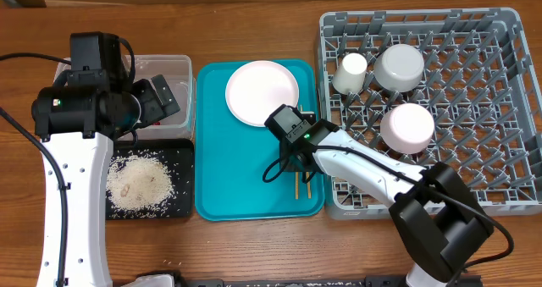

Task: Sort waste into correct bins and load items into the dishwasher
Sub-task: 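Lower the right gripper and pinch one wooden chopstick, then lift the chopstick and carry it right into the dish rack, then insert the chopstick upright into the rack slots and release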

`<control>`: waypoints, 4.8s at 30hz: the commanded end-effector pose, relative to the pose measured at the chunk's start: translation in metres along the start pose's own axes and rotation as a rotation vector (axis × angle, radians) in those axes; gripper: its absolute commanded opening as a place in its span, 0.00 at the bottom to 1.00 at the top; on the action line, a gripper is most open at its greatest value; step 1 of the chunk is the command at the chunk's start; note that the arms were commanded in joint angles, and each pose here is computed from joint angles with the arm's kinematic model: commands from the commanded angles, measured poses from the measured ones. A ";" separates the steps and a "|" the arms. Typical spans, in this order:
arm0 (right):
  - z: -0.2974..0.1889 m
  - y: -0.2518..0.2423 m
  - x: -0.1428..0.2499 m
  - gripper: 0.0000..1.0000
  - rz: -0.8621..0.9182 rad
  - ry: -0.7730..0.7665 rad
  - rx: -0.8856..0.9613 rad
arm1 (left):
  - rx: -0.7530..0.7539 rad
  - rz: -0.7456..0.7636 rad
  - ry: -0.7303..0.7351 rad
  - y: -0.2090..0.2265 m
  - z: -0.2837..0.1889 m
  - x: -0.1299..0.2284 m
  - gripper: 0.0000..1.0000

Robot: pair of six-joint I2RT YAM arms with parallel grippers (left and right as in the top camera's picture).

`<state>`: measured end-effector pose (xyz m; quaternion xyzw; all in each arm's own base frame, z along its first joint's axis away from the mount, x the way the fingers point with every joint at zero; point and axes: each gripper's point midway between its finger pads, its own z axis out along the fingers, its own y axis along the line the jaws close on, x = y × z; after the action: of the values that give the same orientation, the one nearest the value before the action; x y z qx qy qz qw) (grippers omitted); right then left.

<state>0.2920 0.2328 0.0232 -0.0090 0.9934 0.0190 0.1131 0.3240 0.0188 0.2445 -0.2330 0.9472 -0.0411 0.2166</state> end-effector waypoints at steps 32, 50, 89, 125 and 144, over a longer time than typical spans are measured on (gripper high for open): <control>0.021 -0.003 0.008 0.28 0.053 0.043 0.025 | -0.009 -0.007 -0.017 0.002 -0.003 -0.004 1.00; 0.020 -0.001 0.004 0.04 0.062 0.031 0.016 | -0.009 -0.007 -0.017 0.002 -0.003 -0.004 1.00; -0.110 -0.111 -0.097 0.04 -0.002 -0.005 0.230 | -0.009 -0.007 -0.017 0.002 -0.003 -0.004 1.00; -0.103 -0.125 -0.096 0.04 0.020 0.079 0.084 | -0.009 -0.007 -0.017 0.002 -0.003 -0.004 1.00; -0.106 -0.165 -0.086 0.04 0.096 0.147 0.145 | -0.009 -0.007 -0.017 0.002 -0.003 -0.004 1.00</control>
<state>0.3520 0.0690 0.1254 0.0437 0.9977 -0.0489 0.0175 0.3241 0.0188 0.2446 -0.2330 0.9471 -0.0412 0.2167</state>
